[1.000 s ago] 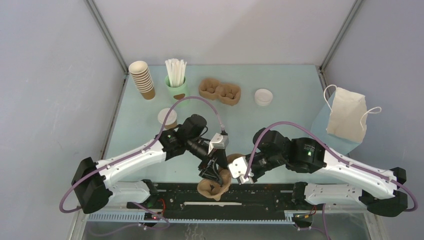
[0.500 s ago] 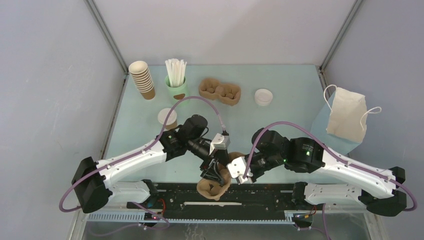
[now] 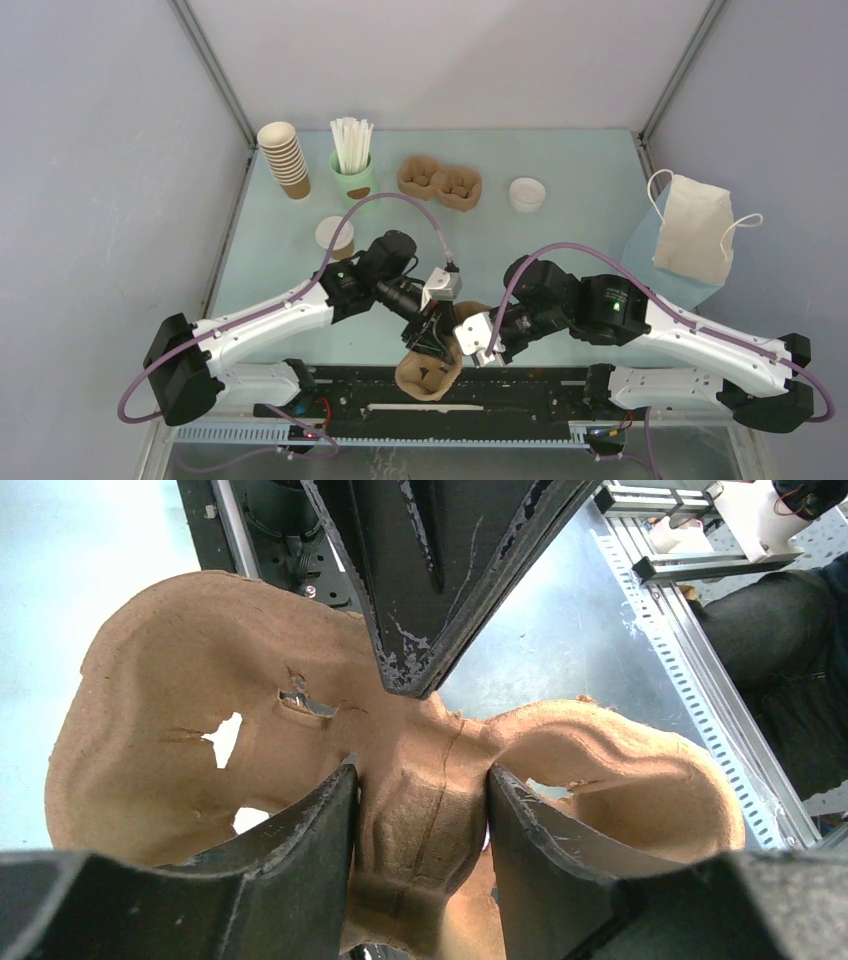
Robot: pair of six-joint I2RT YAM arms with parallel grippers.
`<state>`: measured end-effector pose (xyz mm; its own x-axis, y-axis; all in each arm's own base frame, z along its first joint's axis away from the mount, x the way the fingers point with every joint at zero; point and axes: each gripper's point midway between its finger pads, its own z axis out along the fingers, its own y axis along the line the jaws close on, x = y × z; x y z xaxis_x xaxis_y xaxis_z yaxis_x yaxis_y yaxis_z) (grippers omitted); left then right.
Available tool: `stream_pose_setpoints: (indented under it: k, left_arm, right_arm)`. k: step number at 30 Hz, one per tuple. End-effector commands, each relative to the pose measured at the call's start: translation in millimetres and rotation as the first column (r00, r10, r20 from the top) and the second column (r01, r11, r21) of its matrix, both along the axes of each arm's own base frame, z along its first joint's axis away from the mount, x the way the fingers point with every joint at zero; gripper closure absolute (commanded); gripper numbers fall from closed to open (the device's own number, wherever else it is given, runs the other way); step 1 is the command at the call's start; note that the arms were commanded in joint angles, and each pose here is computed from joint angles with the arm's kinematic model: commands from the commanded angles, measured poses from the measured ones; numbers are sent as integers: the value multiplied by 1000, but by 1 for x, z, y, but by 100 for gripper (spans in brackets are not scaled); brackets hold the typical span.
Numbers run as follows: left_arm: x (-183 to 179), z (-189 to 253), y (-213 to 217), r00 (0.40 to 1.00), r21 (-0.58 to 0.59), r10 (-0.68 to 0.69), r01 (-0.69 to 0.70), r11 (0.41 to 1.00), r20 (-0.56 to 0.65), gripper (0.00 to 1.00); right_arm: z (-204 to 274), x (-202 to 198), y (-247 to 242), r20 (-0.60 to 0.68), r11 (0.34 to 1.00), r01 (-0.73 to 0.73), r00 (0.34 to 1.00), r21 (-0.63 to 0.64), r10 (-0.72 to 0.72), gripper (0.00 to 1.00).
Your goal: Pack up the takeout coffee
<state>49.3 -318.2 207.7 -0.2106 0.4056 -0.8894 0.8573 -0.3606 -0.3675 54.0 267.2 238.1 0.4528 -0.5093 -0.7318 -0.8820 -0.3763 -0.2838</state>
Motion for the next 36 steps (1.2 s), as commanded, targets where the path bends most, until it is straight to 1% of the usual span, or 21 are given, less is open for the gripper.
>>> stream_pose_setpoints:
  k: [1, 7, 8, 9, 14, 15, 16, 17, 18, 19, 20, 21, 22, 23, 24, 25, 26, 27, 29, 33, 36]
  left_arm:
    - [4, 17, -5, 998, -57, 13, -9, 998, 67, 48]
    - [8, 19, -3, 994, -60, 43, -37, 998, 99, 52]
    - [10, 19, -2, 993, -60, 51, -44, 997, 110, 52]
    - [11, 19, -2, 991, -60, 56, -49, 997, 121, 52]
    - [21, 17, 4, 974, -50, 131, -123, 991, 184, 51]
    - [26, 17, 6, 966, -49, 161, -155, 987, 203, 52]
    - [30, 18, 8, 958, -53, 186, -179, 982, 218, 52]
    - [33, 20, 10, 948, -58, 215, -207, 977, 235, 52]
    - [39, 22, 13, 932, -68, 253, -244, 967, 259, 52]
    - [44, 25, 17, 913, -82, 291, -279, 957, 286, 52]
    - [49, 28, 21, 890, -99, 331, -316, 944, 313, 51]
    - [56, 32, 27, 857, -121, 381, -362, 924, 346, 50]
    - [65, 37, 32, 819, -148, 437, -413, 899, 372, 49]
    - [75, 41, 38, 772, -174, 498, -469, 866, 395, 49]
    - [83, 45, 44, 727, -198, 546, -514, 835, 416, 48]
    - [91, 48, 50, 685, -220, 585, -549, 807, 434, 48]
    - [98, 52, 55, 642, -246, 623, -582, 775, 446, 48]
    - [103, 54, 59, 608, -272, 654, -604, 749, 451, 48]
    - [110, 62, 66, 553, -319, 698, -630, 707, 454, 48]
    - [119, 81, 79, 462, -405, 775, -669, 624, 431, 48]
    - [121, 92, 86, 425, -448, 811, -680, 580, 403, 49]
  right_arm:
    - [23, -1, 9, 31, 997, -17, 999, 73, 15, 100]
    - [22, 3, 9, 38, 998, 4, 999, 68, -6, 100]
    - [23, 4, 9, 40, 998, 12, 999, 69, -15, 93]
    - [23, 6, 9, 42, 997, 23, 999, 68, -25, 82]
    - [34, 16, 5, 50, 987, 115, 991, 109, -121, 48]
    - [41, 20, 3, 42, 977, 165, 984, 134, -172, 42]
    - [49, 26, 0, 36, 961, 220, 973, 166, -229, 28]
    - [57, 32, -3, 27, 940, 277, 957, 199, -288, 6]
    - [66, 39, -9, 17, 910, 339, 936, 239, -353, 1]
    - [73, 50, -16, 9, 866, 414, 901, 279, -433, 1]
    - [83, 65, -24, -10, 791, 511, 842, 335, -540, 0]
    - [93, 88, -39, -44, 660, 637, 732, 398, -680, 0]
    - [107, 113, -60, -110, 472, 755, 574, 456, -812, 0]
    - [121, 135, -87, -181, 256, 830, 387, 496, -904, 0]
    - [132, 152, -120, -247, 42, 858, 194, 513, -949, 0]
    - [138, 161, -150, -299, -126, 853, 37, 507, -954, 0]
    - [144, 166, -175, -340, -240, 838, -70, 490, -938, 0]
    - [151, 166, -197, -381, -323, 827, -145, 460, -913, 0]
    - [158, 170, -227, -433, -433, 804, -247, 407, -867, 0]
    - [167, 181, -290, -492, -674, 674, -495, 303, -716, 0]
    - [172, 188, -336, -500, -807, 544, -645, 232, -578, 0]
